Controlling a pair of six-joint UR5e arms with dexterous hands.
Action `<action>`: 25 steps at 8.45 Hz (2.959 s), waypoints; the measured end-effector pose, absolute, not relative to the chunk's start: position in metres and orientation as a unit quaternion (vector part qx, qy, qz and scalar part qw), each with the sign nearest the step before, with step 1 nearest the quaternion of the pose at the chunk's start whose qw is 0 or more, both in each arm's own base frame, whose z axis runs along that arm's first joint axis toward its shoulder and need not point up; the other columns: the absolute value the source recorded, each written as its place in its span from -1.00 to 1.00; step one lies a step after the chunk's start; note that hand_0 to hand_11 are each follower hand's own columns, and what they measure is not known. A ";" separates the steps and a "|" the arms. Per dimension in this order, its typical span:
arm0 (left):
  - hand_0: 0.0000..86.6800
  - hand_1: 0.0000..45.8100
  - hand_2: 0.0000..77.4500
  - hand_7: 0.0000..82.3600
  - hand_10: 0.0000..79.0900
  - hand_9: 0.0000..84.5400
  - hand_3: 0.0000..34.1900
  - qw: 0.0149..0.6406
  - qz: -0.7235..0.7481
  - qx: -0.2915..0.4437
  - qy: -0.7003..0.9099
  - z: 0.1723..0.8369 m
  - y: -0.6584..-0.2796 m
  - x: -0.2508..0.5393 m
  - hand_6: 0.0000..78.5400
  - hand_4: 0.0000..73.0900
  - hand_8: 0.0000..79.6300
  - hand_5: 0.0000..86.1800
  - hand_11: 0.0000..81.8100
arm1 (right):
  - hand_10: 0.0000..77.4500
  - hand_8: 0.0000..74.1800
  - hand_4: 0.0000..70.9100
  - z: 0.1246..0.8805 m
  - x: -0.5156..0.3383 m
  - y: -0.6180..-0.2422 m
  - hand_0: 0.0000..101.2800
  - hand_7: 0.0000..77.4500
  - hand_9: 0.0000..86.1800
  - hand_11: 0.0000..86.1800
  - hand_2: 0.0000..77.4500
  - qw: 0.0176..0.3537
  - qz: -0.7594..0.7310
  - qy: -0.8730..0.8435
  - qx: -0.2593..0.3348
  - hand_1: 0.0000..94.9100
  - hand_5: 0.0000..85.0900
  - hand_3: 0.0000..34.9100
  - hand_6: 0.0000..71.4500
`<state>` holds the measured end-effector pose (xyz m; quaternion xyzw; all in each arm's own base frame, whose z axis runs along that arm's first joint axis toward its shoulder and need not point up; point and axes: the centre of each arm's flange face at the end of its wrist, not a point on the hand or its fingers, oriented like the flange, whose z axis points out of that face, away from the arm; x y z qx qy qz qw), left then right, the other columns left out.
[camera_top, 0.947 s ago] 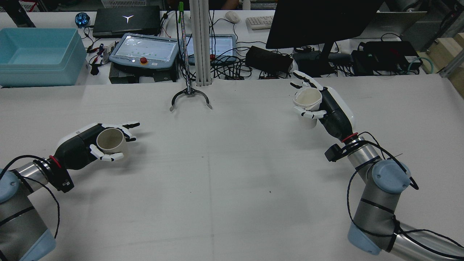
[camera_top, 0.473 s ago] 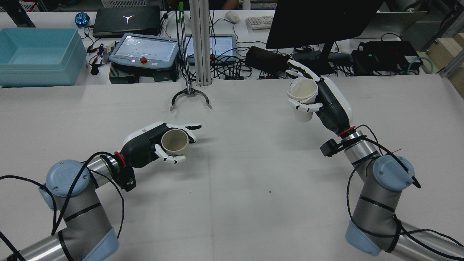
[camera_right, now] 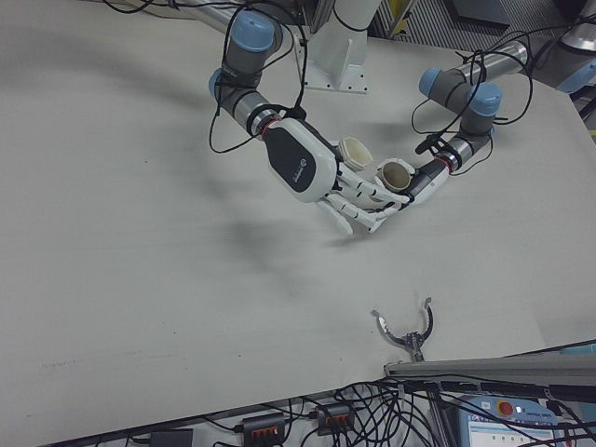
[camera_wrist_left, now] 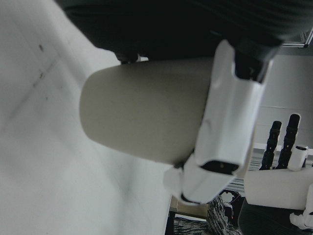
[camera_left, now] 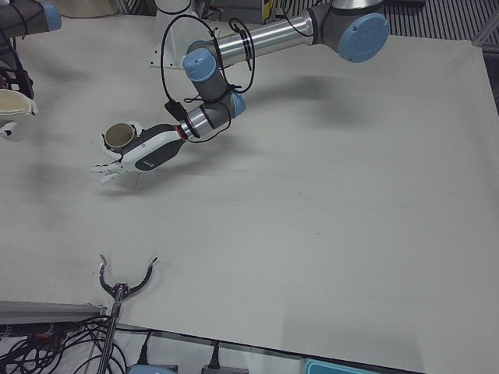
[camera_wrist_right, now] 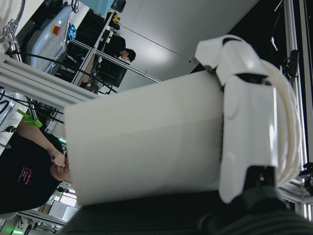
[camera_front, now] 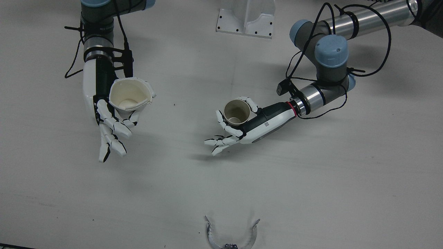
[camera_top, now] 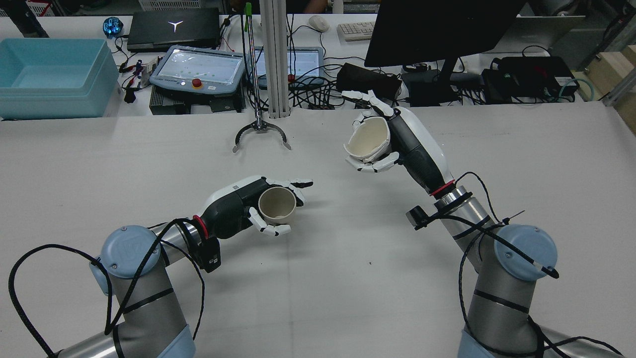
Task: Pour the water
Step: 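Tilt the right hand's cup over the left hand's cup to pour, then move both cups apart, left cup back toward its start spot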
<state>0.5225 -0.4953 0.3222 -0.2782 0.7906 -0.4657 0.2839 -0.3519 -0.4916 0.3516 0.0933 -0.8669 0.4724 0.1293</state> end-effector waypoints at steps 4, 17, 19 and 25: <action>0.86 -0.14 0.07 -0.71 -0.70 -0.99 -0.99 0.282 -0.463 -0.277 0.793 0.318 -0.491 0.524 -0.65 0.66 -0.88 -0.38 -0.48 | -1.00 -0.74 -0.86 0.307 -0.350 -0.461 0.58 0.23 -0.80 -0.97 -0.10 0.275 0.404 -0.841 0.230 -0.61 -0.54 -0.98 0.34; 0.86 -0.14 0.08 -0.74 -0.70 -0.99 -1.00 0.274 -0.471 -0.292 0.786 0.325 -0.475 0.537 -0.65 0.66 -0.88 -0.38 -0.48 | -0.99 -0.87 -0.98 0.269 -0.358 -0.470 0.28 -0.38 -0.92 -0.97 0.23 0.379 0.364 -0.791 0.314 -0.30 -0.63 -0.52 -0.04; 0.86 -0.14 0.08 -0.75 -0.70 -0.99 -1.00 0.258 -0.505 -0.274 0.777 0.386 -0.499 0.476 -0.65 0.66 -0.88 -0.38 -0.48 | -0.99 -0.66 -0.91 0.301 -0.326 -0.483 0.21 -0.13 -0.73 -0.97 0.24 0.243 0.479 -0.814 0.222 -0.28 -0.62 -1.00 0.19; 0.86 -0.17 0.08 -0.79 -0.67 -0.97 -0.99 0.211 -0.625 -0.143 0.738 0.621 -0.519 0.208 -0.60 0.66 -0.84 -0.38 -0.45 | -1.00 -0.68 -0.91 0.384 -0.222 -0.491 0.20 -0.11 -0.77 -0.97 0.24 0.137 0.559 -0.804 0.149 -0.28 -0.63 -1.00 0.01</action>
